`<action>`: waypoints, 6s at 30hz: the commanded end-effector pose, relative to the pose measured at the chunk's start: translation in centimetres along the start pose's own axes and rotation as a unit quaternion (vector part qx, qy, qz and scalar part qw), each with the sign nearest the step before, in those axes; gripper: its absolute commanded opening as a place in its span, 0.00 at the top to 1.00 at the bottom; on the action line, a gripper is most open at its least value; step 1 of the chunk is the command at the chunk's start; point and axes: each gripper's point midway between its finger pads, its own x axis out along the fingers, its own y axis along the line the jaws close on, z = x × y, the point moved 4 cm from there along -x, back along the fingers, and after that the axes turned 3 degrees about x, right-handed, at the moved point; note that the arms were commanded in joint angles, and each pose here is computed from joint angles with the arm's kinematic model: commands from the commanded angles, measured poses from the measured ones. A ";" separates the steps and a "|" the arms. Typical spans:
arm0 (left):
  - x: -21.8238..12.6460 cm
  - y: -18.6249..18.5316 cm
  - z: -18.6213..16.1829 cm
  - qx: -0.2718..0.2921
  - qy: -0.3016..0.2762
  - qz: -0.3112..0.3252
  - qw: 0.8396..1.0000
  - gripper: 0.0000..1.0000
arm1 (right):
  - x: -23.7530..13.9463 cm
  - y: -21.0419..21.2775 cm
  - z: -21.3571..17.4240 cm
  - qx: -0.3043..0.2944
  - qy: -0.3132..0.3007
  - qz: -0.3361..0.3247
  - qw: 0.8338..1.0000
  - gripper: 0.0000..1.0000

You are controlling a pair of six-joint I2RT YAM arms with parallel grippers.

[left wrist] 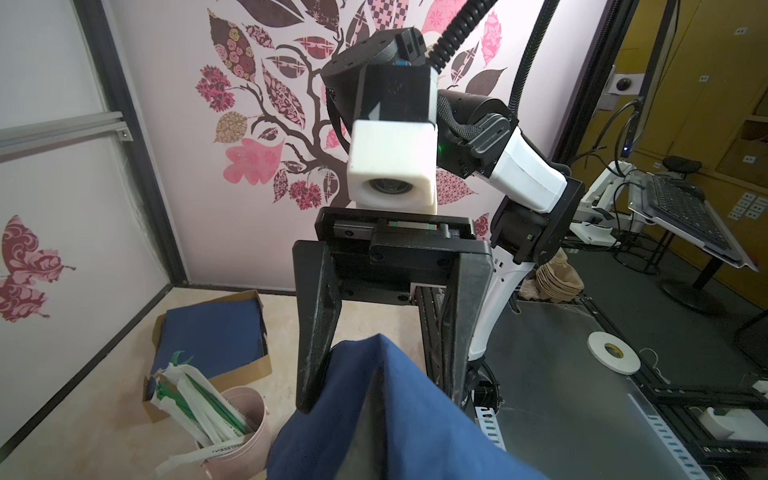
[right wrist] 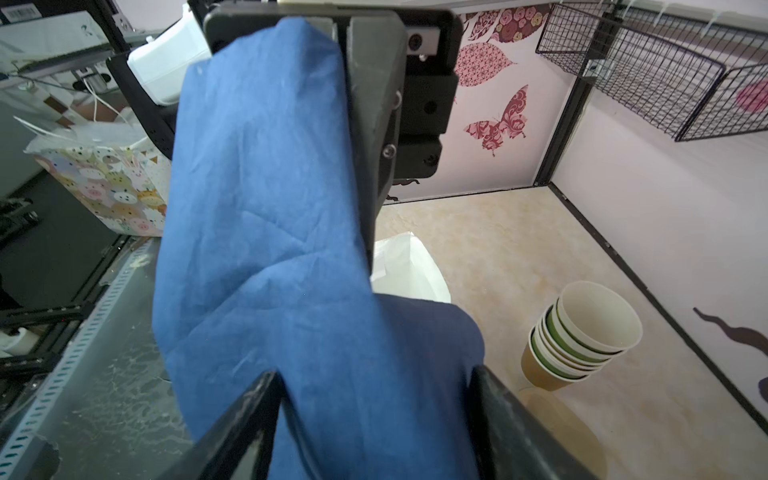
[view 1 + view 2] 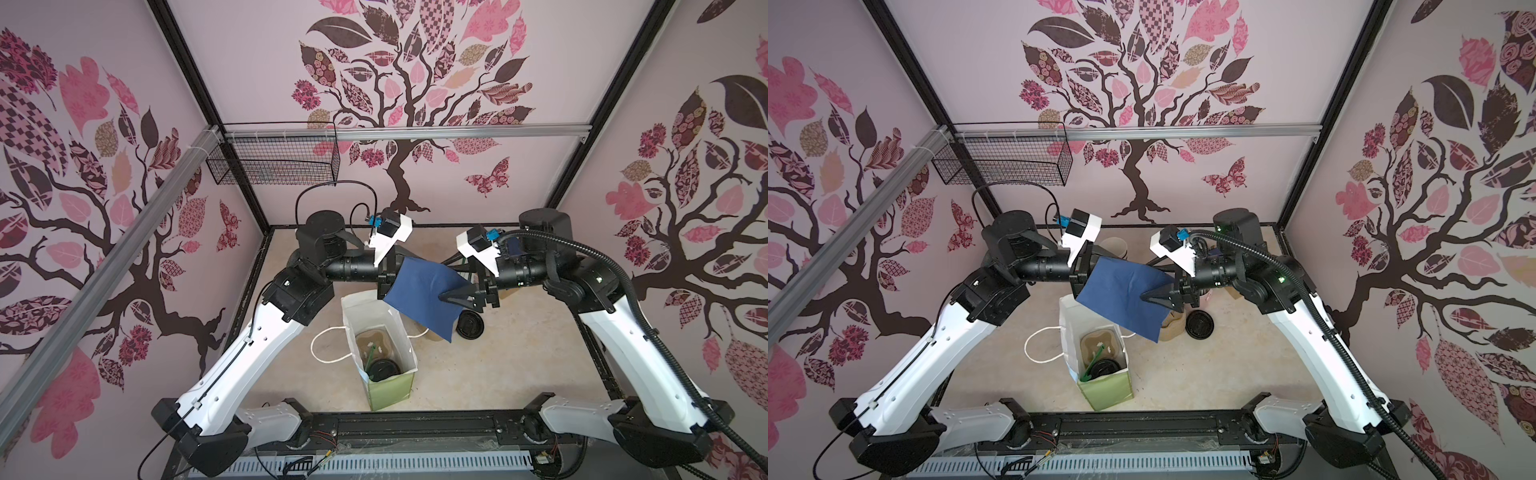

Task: Pack the takeout coffee
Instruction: 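Release the napkin with the left gripper while the right carries it over the bag, then lower the napkin into the bag with the right gripper while the left holds the rim, then open the right gripper and lift it out of the bag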

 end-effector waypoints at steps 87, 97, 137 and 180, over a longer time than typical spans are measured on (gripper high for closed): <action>-13.7 -3.3 -18.6 -0.533 0.102 0.458 0.704 0.70 | 16.9 5.1 -6.6 0.437 0.215 -0.348 0.801 1.00; -14.1 -3.6 -20.5 -0.542 0.115 0.466 0.689 0.95 | 20.4 4.2 -8.2 0.465 0.198 -0.311 0.805 1.00; -14.7 -3.5 -20.6 -0.535 0.103 0.486 0.683 1.00 | 19.0 3.5 -6.9 0.442 0.146 -0.298 0.833 0.35; -18.0 1.5 -17.7 -0.366 0.046 0.623 0.689 1.00 | -3.6 -2.2 -2.6 0.391 0.021 -0.473 0.790 0.68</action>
